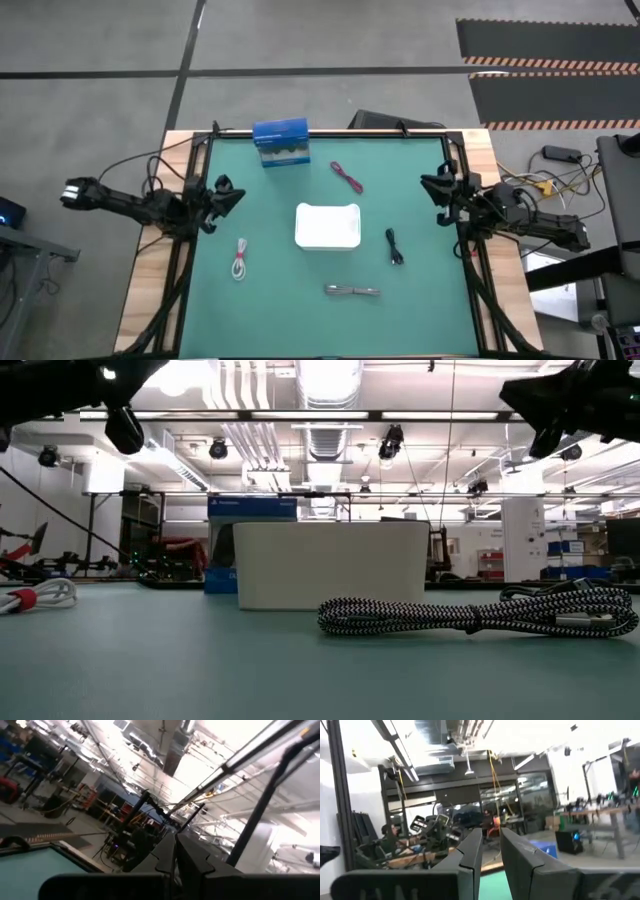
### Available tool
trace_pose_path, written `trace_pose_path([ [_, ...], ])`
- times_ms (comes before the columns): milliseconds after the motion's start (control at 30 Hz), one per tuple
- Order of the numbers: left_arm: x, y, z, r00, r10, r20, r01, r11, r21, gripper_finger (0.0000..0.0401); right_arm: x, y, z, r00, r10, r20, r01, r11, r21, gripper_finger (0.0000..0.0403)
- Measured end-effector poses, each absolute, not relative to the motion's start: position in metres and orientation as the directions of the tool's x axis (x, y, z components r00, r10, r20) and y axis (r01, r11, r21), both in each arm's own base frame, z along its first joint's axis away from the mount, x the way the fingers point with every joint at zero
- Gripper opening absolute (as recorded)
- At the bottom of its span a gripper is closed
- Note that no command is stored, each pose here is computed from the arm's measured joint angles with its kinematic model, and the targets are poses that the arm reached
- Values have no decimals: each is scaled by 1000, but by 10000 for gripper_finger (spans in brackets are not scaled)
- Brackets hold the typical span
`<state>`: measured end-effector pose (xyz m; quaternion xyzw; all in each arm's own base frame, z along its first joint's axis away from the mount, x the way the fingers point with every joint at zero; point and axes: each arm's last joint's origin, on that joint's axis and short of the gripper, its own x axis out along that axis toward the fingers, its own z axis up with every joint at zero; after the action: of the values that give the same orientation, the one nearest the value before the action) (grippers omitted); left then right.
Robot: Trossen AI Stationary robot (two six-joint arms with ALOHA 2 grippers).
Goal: Pick and place USB-C Cables
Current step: Put the white charger cable into the white bin
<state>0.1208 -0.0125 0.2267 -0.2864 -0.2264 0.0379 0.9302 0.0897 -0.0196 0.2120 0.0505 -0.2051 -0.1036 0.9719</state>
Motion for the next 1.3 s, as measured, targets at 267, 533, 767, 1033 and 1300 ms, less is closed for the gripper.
trace_pose_path([
  [267, 148, -16, 229, 964, 262, -48, -219, 675, -705, 0, 87, -19, 222, 884, -220, 412, 196, 975, 100, 59],
  [533, 155, -24, 228, 561, 111, -821, -787, 379, -487, 0, 87, -20, 222, 884, -242, 400, 217, 970, 108, 59],
  [767, 180, -52, 207, 106, -259, -960, -900, 385, -204, 0, 88, -20, 219, 897, -243, 369, 215, 970, 118, 59],
  [1033, 199, -68, 184, -66, -272, -960, -900, 432, -61, 0, 90, -20, 214, 916, -248, 316, 218, 968, 125, 59],
  [1300, 197, -66, 181, -66, -222, -973, -901, 432, -38, 0, 90, -20, 214, 916, -247, 317, 218, 968, 124, 59],
])
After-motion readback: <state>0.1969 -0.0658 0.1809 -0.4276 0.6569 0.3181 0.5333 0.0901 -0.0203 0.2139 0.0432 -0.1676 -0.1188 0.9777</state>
